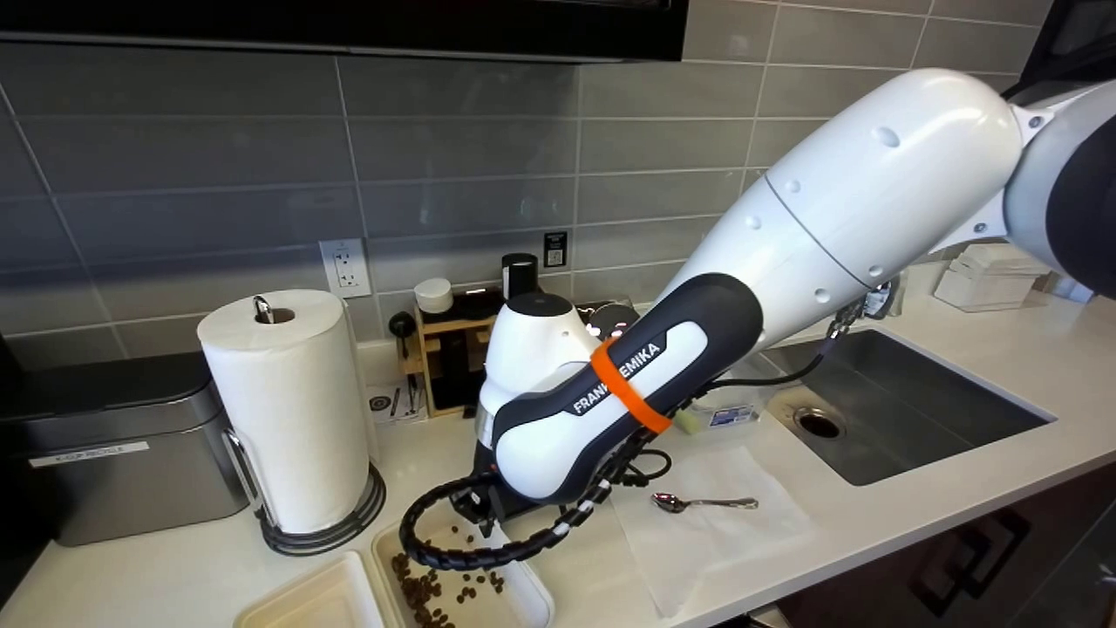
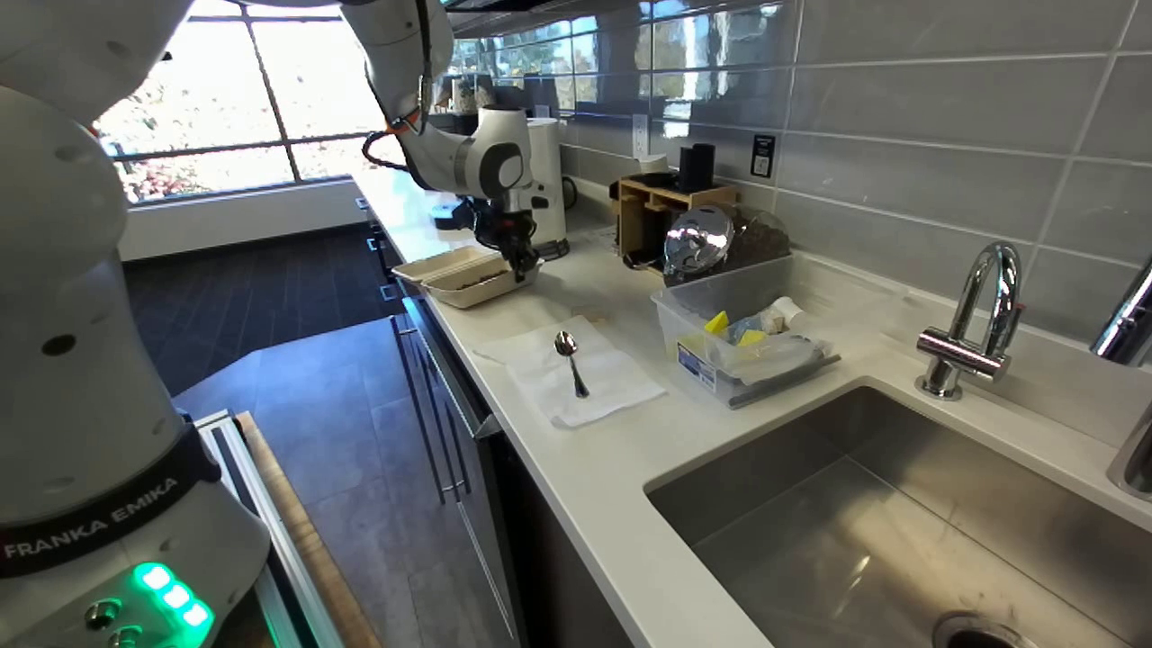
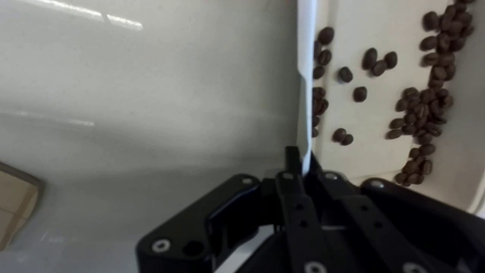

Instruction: Move the container to the right

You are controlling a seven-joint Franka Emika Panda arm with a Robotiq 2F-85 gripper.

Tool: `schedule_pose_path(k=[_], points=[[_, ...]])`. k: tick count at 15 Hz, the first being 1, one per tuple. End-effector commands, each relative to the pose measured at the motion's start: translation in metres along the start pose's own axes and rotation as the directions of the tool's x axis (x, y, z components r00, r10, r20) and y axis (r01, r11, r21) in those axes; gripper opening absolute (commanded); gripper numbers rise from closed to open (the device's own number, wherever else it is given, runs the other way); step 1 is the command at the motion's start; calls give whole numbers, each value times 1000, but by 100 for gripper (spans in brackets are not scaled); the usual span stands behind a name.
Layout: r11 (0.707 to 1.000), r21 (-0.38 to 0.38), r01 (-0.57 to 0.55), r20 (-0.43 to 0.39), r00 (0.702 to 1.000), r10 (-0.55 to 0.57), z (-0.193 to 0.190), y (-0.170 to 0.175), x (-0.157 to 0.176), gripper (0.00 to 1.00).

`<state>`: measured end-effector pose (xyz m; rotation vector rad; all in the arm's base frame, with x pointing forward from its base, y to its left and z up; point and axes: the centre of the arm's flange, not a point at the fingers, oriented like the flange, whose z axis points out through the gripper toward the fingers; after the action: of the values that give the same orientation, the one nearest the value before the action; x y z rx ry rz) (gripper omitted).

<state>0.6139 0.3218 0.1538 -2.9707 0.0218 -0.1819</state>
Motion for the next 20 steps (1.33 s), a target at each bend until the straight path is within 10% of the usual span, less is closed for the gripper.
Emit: schedule_pose_path(k=[1,20], points=[[998,8,-58,-2,998,58,-2,6,8,1],[939,-91,-333,-25,943,332,-38,171,21,1]])
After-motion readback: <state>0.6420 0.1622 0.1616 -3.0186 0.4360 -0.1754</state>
